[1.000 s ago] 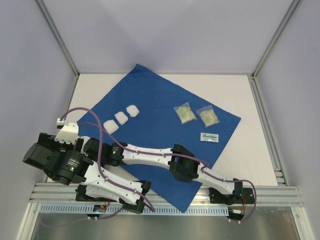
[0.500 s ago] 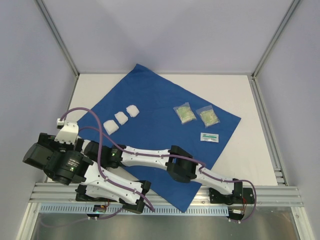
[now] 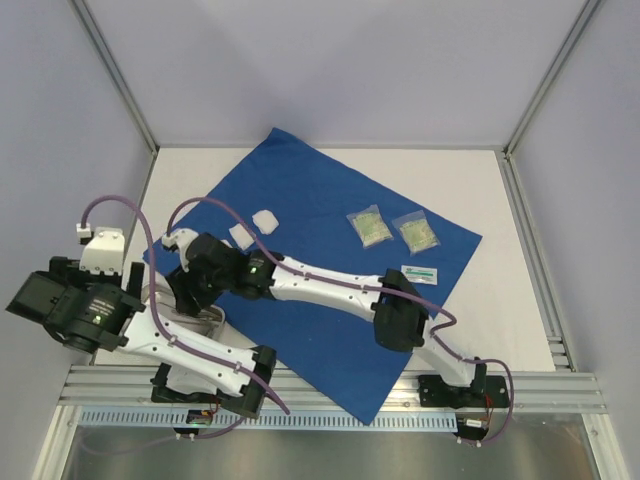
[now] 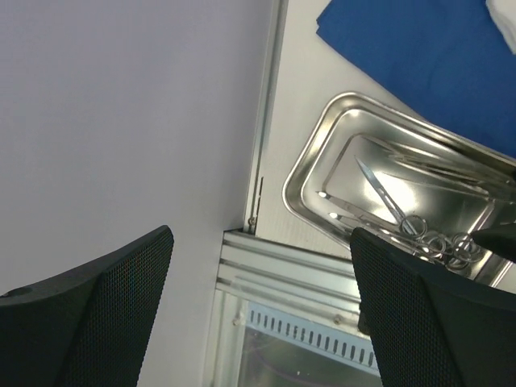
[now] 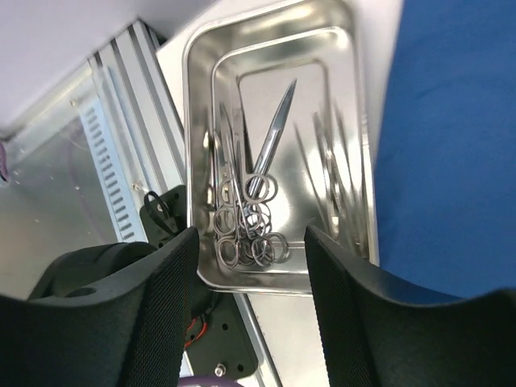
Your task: Prepare the surgical pack
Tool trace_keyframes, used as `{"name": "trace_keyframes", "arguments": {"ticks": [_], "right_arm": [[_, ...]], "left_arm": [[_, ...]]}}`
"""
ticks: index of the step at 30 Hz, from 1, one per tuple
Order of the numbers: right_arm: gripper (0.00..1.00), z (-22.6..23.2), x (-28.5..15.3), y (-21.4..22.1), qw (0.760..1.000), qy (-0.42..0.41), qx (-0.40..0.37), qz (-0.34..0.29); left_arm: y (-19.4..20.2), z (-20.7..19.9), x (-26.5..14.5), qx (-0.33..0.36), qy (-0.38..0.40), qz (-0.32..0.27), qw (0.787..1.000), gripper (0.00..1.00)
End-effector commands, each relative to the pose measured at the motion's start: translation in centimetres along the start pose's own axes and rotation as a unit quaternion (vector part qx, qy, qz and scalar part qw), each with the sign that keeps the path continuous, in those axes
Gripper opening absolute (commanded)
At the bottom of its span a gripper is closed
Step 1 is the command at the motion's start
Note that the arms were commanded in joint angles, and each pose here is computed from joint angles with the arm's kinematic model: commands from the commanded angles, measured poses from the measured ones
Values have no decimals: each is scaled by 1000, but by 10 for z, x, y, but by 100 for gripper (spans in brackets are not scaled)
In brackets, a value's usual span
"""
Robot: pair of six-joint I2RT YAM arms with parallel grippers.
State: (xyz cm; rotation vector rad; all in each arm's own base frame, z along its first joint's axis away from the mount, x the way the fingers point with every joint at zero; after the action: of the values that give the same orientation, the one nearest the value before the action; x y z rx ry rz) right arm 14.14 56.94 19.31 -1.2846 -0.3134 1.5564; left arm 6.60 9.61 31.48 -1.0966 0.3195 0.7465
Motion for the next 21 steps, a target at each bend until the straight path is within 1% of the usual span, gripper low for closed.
{"name": "trace_keyframes", "arguments": {"ticks": [1, 2, 4, 5, 6, 7, 8, 9, 10, 11, 12, 13, 16, 17, 19, 20, 21], "right_arm": [[59, -5, -44, -43, 998, -16, 29, -54], [59, -19, -51, -47, 998, -5, 37, -59], [59, -35, -66, -45, 997, 12, 48, -56], [59, -54, -74, -49, 996, 28, 61, -61], [59, -64, -79, -50, 995, 35, 69, -64], [59, -75, -87, -41, 994, 42, 79, -56], [59, -96, -95, -43, 992, 55, 93, -62], [58, -106, -101, -44, 990, 59, 103, -72], [58, -116, -109, -36, 989, 65, 113, -69], [57, -137, -118, -37, 986, 79, 128, -78], [57, -147, -123, -38, 984, 83, 133, -87], [56, -166, -133, -34, 980, 96, 147, -89], [54, -190, -144, -32, 977, 107, 159, -92], [53, -203, -149, -31, 975, 115, 166, -94], [52, -218, -154, -30, 974, 128, 163, -96], [52, -223, -153, -27, 973, 134, 162, -91], [52, -227, -153, -26, 973, 138, 160, -91]], "left_arm": [[-7, -41, -14, -133, 121, 13, 984, 99], [-12, -33, -12, -143, 127, 11, 981, 98], [-19, -25, -9, -162, 141, 1, 977, 93], [-24, -17, -5, -186, 154, 3, 970, 92], [-27, -15, -2, -192, 169, 5, 967, 91], [-33, -21, 2, -173, 210, 15, 962, 90], [-35, -19, 12, -173, 233, 31, 957, 89], [-40, -26, 17, -191, 254, 51, 947, 88], [-44, -36, 26, -147, 277, 80, 946, 88], [-47, -38, 41, -123, 281, 90, 948, 88], [-47, -40, 49, -120, 259, 125, 950, 89], [-58, -55, 63, -73, 287, 128, 946, 89], [-66, -74, 88, -50, 311, 177, 932, 88], [-71, -85, 107, -39, 330, 194, 923, 86], [-77, -95, 128, -36, 345, 211, 914, 79], [-80, -104, 149, -30, 353, 223, 908, 75], [-82, -108, 160, -29, 354, 228, 907, 72]]}}
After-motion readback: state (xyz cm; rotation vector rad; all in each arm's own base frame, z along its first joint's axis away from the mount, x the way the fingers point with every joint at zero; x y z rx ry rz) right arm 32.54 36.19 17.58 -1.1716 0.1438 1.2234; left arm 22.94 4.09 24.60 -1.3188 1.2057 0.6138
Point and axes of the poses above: each gripper's point midway between its finger pads, its own x axis out along the fingers, its own z axis along the line the jaws close on, y = z × x, the point moved 6 cm from there along -x, back along the fingers, and after that the axes turned 1 degree about x, right-handed, at the moved point
